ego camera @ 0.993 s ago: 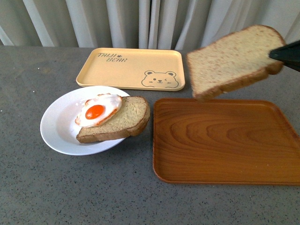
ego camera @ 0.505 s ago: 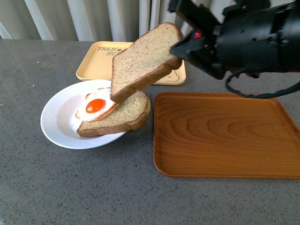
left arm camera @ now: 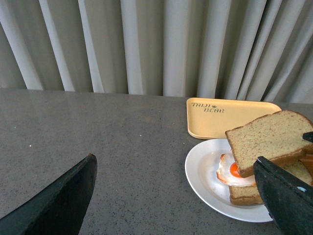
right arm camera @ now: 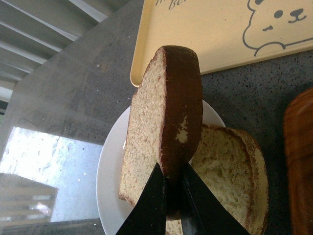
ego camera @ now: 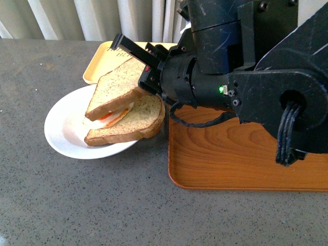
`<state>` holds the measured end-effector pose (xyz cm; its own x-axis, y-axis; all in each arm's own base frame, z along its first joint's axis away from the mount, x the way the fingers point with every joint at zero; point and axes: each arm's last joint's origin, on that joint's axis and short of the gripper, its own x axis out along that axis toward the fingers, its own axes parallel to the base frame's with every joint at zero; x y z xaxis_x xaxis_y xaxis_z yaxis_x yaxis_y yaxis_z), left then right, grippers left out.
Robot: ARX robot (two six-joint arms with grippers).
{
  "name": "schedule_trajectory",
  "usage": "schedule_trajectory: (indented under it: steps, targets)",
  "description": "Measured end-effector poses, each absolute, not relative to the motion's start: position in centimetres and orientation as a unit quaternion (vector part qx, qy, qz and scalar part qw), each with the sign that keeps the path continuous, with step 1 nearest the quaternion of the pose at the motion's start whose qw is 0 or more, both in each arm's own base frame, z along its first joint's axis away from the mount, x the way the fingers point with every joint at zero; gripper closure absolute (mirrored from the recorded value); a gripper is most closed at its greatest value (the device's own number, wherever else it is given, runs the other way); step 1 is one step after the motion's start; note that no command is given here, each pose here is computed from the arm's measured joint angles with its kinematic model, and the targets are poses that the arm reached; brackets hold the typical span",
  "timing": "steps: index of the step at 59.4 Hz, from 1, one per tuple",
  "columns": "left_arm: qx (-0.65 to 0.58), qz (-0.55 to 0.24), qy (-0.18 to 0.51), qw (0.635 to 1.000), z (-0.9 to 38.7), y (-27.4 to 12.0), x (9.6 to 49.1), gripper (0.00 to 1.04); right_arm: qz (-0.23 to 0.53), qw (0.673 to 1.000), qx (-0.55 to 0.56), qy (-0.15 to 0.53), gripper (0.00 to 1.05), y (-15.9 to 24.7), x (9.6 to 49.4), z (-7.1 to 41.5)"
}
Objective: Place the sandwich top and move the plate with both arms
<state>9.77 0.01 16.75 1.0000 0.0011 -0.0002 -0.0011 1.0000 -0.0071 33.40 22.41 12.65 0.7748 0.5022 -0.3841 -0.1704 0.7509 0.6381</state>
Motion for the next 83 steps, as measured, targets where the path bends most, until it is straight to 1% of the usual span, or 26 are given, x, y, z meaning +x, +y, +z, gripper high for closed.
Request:
schedule_trajectory:
  steps: [13,31,33,37,39,44,46,58,67,69,73,77,83]
  targets:
    - [-0.004,0.001,0.000,1.000,16.7,0.0,9.8,0.09,0.190,0.892,0.299,0.281,1.03,23.2,32.7,12.0]
    - [-0.004,0.001,0.000,1.000,16.7,0.0,9.8,0.09,0.181,0.890,0.300,0.291,1.03,22.9,32.0,10.9]
    - [-0.004,0.001,0.000,1.000,16.7,0.0,9.8,0.09,0.180,0.890,0.300,0.291,1.01,22.9,31.9,10.9]
    - [-0.004,0.001,0.000,1.000,16.7,0.0,9.8,0.09,0.180,0.890,0.299,0.292,0.90,22.9,31.8,10.8]
    - [-0.004,0.001,0.000,1.000,16.7,0.0,9.8,0.09,0.179,0.890,0.299,0.293,0.83,22.9,31.7,10.7]
    - [-0.004,0.001,0.000,1.000,16.7,0.0,9.8,0.09,0.178,0.891,0.298,0.293,0.71,22.8,31.6,10.6]
    - [-0.004,0.001,0.000,1.000,16.7,0.0,9.8,0.09,0.177,0.891,0.297,0.293,0.64,22.8,31.5,10.5]
    - [-0.004,0.001,0.000,1.000,16.7,0.0,9.8,0.09,0.173,0.891,0.297,0.296,0.32,22.0,30.9,10.1]
    - [-0.004,0.001,0.000,1.000,16.7,0.0,9.8,0.09,0.167,0.894,0.302,0.285,0.09,20.8,30.9,11.0]
    - [-0.004,0.001,0.000,1.000,16.7,0.0,9.8,0.09,0.167,0.895,0.305,0.281,0.08,20.5,31.0,11.3]
    - [-0.004,0.001,0.000,1.000,16.7,0.0,9.8,0.09,0.165,0.897,0.305,0.273,0.09,19.7,31.1,12.1]
    - [-0.004,0.001,0.000,1.000,16.7,0.0,9.8,0.09,0.165,0.901,0.304,0.260,0.09,18.9,31.2,13.0]
    - [-0.004,0.001,0.000,1.000,16.7,0.0,9.8,0.09,0.163,0.911,0.299,0.231,0.09,17.1,31.1,15.0]
